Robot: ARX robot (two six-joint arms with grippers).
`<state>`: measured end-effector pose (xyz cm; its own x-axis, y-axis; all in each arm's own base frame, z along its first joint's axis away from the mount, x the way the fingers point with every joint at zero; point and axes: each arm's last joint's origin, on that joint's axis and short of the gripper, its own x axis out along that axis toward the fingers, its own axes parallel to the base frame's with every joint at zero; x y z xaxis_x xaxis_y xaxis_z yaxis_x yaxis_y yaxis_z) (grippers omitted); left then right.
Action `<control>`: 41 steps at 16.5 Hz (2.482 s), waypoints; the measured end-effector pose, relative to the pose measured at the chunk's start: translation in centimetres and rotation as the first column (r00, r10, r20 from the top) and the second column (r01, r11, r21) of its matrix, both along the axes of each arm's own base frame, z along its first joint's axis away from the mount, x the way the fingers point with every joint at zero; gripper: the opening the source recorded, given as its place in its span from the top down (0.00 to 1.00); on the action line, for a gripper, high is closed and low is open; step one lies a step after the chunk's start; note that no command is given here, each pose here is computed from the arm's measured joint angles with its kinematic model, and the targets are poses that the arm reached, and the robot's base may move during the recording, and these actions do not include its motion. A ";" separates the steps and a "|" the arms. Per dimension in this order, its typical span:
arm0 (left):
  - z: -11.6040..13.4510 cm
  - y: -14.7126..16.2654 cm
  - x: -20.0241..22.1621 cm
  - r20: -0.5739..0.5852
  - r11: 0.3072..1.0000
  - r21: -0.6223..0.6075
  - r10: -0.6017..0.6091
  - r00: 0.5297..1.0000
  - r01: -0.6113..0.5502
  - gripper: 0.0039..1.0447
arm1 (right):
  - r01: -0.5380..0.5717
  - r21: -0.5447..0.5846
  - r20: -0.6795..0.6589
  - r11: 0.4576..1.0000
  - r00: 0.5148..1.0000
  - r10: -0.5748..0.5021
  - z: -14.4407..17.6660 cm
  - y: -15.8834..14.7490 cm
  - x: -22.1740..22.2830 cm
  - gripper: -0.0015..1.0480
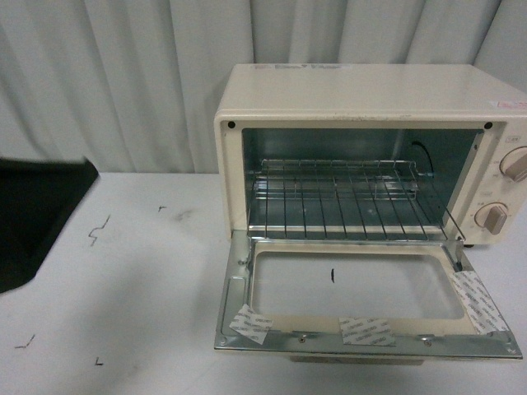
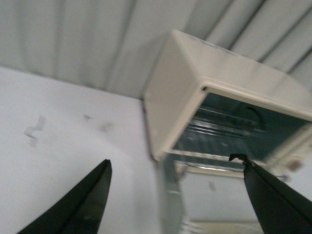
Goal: Open oven
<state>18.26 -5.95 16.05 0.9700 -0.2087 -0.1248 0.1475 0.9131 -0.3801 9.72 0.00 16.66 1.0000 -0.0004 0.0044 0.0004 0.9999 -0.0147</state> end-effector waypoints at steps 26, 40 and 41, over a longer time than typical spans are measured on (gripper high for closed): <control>0.9 5.9 -7.4 0.201 0.919 0.333 0.149 0.968 -0.210 0.99 | 0.000 0.000 0.000 1.000 1.000 0.000 0.0 0.0 0.0 0.06; 0.5 5.9 -8.5 0.190 0.919 0.336 0.150 0.970 -0.208 0.40 | 0.000 0.000 0.000 1.000 1.000 0.000 0.0 0.0 0.0 0.06; 0.5 5.9 -8.5 0.190 0.919 0.336 0.151 0.970 -0.208 0.28 | 0.000 0.000 0.000 1.000 1.000 0.000 0.0 0.0 0.0 0.06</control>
<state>9.75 0.00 16.60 1.0000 0.0000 -0.0006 0.0000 0.9999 -0.0158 9.72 0.00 16.67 1.0000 -0.0004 0.0048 0.0005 0.9999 -0.0147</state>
